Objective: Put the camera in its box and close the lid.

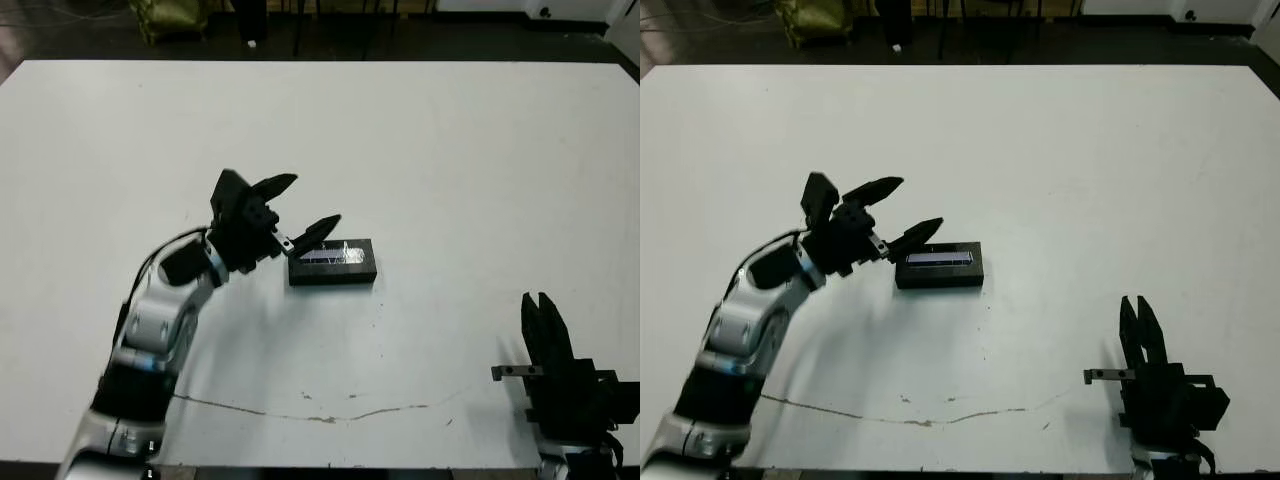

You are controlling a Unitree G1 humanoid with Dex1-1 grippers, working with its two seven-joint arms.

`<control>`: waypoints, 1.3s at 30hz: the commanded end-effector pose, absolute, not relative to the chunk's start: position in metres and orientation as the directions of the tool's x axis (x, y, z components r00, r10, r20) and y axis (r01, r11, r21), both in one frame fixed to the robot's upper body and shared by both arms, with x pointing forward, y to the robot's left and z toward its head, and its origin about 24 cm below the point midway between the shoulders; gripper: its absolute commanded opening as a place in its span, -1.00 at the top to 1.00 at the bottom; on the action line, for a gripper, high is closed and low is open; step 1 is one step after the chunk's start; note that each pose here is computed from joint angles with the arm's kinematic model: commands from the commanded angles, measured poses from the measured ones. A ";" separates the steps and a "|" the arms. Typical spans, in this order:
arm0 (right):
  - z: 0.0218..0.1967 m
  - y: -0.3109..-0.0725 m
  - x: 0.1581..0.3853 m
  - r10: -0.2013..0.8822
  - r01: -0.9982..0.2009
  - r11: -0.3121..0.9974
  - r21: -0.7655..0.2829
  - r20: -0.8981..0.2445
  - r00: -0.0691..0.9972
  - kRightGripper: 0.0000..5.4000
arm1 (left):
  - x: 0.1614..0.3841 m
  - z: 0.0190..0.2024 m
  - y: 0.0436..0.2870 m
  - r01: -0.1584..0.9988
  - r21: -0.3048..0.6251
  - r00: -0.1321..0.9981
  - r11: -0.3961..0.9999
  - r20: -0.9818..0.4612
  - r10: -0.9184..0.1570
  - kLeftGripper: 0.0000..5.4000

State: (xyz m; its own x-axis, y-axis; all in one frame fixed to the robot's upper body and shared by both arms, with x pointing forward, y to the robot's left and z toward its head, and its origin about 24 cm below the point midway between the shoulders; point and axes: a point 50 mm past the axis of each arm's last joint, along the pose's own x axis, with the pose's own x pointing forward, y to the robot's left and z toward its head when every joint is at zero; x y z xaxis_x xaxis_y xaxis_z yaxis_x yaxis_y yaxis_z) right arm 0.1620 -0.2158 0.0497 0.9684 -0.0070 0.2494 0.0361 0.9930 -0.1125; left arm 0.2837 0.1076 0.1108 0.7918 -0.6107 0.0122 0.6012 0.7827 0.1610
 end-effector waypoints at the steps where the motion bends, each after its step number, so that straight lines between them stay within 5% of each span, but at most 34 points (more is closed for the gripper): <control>1: 0.044 -0.218 0.162 -0.009 0.032 0.995 -0.097 0.234 0.972 1.00 | 0.272 0.098 0.105 0.521 0.194 0.852 0.831 -0.064 -0.519 -0.07; 13: 0.044 -0.212 0.163 -0.019 0.042 0.994 -0.097 0.226 0.974 1.00 | 0.258 0.083 0.080 0.493 0.187 0.870 0.850 -0.119 -0.478 0.99; 32: 0.038 -0.209 0.158 -0.024 0.044 0.996 -0.082 0.224 0.974 1.00 | 0.253 0.067 0.050 0.474 0.025 0.873 0.880 -0.145 -0.466 0.99; 39: 0.043 -0.204 0.155 -0.010 0.039 0.992 -0.118 0.233 0.973 1.00 | 0.246 0.051 0.051 0.473 -0.048 0.840 0.880 -0.276 -0.467 0.99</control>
State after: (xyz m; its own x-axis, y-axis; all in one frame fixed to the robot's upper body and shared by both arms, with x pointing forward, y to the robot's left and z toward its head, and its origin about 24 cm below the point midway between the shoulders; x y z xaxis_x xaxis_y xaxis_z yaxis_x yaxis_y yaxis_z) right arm 0.1587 -0.2042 0.0468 0.9652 0.0015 0.2615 0.0296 0.9929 -0.1148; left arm 0.2517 0.0454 0.0701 0.8590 -0.4869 -0.1580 0.4910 0.8710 -0.0148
